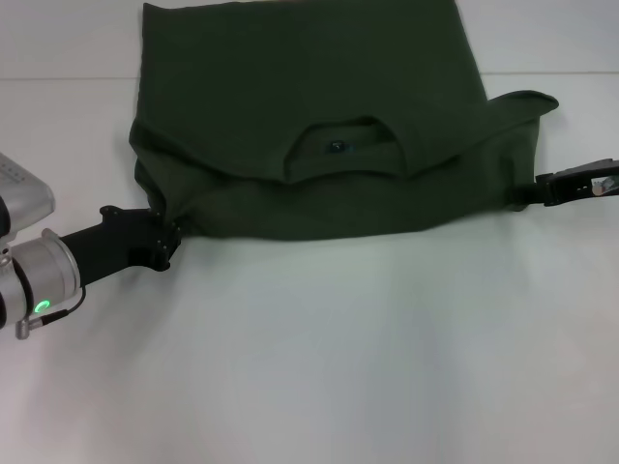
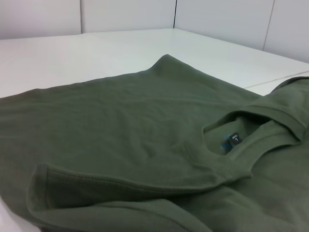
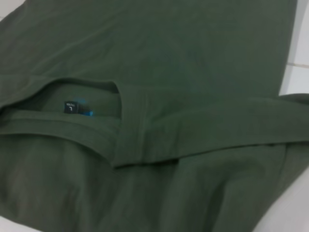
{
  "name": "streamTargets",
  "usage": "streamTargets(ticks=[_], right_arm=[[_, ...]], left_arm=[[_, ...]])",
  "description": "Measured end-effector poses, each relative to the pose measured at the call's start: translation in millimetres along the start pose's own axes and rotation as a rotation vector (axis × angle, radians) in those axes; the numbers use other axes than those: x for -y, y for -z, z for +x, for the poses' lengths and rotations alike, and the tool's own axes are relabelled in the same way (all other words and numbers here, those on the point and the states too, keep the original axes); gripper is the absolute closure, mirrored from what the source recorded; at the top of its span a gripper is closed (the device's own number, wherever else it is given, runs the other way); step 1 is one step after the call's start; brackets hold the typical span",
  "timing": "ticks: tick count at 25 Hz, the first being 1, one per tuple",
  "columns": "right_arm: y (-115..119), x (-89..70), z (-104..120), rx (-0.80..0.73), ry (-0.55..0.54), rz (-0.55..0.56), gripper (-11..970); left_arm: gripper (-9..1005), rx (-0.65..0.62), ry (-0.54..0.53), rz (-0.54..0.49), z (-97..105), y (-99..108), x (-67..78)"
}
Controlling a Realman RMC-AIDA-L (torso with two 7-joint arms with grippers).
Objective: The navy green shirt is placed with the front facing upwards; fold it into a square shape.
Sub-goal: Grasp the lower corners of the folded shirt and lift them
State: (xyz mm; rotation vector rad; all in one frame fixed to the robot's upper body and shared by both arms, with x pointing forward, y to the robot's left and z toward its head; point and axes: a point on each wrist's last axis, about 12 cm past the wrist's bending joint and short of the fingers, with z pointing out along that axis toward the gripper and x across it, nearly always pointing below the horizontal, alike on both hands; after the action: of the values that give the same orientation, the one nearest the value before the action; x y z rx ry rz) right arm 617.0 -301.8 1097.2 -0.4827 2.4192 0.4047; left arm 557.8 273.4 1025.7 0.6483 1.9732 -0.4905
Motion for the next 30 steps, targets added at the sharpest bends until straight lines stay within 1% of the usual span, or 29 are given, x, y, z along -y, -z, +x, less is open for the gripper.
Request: streamTargets(ticks=[5, 12, 17, 21, 24, 27, 30], right_arm=[[-4.3, -2.1, -0.4, 0.000, 0.010, 0.009, 404], [-13.7, -4.6, 7.4, -0.021, 0.022, 0.010, 567], [-13.5, -2.0, 11.4, -0.023, 0.026, 0.022, 661], [-9.9, 2.6, 11.7, -0.018, 0.040, 0.041, 725], [-2.4, 7.9, 10.1, -0.015, 0.056, 0.060, 773], [7.5, 12.4, 6.7, -0.018, 0.091, 0.088, 796], [14.4, 12.1, 4.5, -0.025, 0.126, 0.093, 819]], left_arm=[[920, 0.000, 0.000, 0.000, 0.0, 0.0, 0.0], [923, 0.000, 0.001, 0.001, 0.2, -0.3, 0.6], [923, -0.001, 0.001, -0.003, 0.0, -0.6, 0.2], [924, -0.002, 0.000, -0.006, -0.4, -0.7, -0.5], [924, 0.002, 0.010, -0.015, -3.0, 0.4, -3.2], [924, 0.004, 0.024, -0.026, -4.2, 3.6, -6.4], [925, -0.002, 0.039, -0.026, -4.9, 6.4, -8.4]])
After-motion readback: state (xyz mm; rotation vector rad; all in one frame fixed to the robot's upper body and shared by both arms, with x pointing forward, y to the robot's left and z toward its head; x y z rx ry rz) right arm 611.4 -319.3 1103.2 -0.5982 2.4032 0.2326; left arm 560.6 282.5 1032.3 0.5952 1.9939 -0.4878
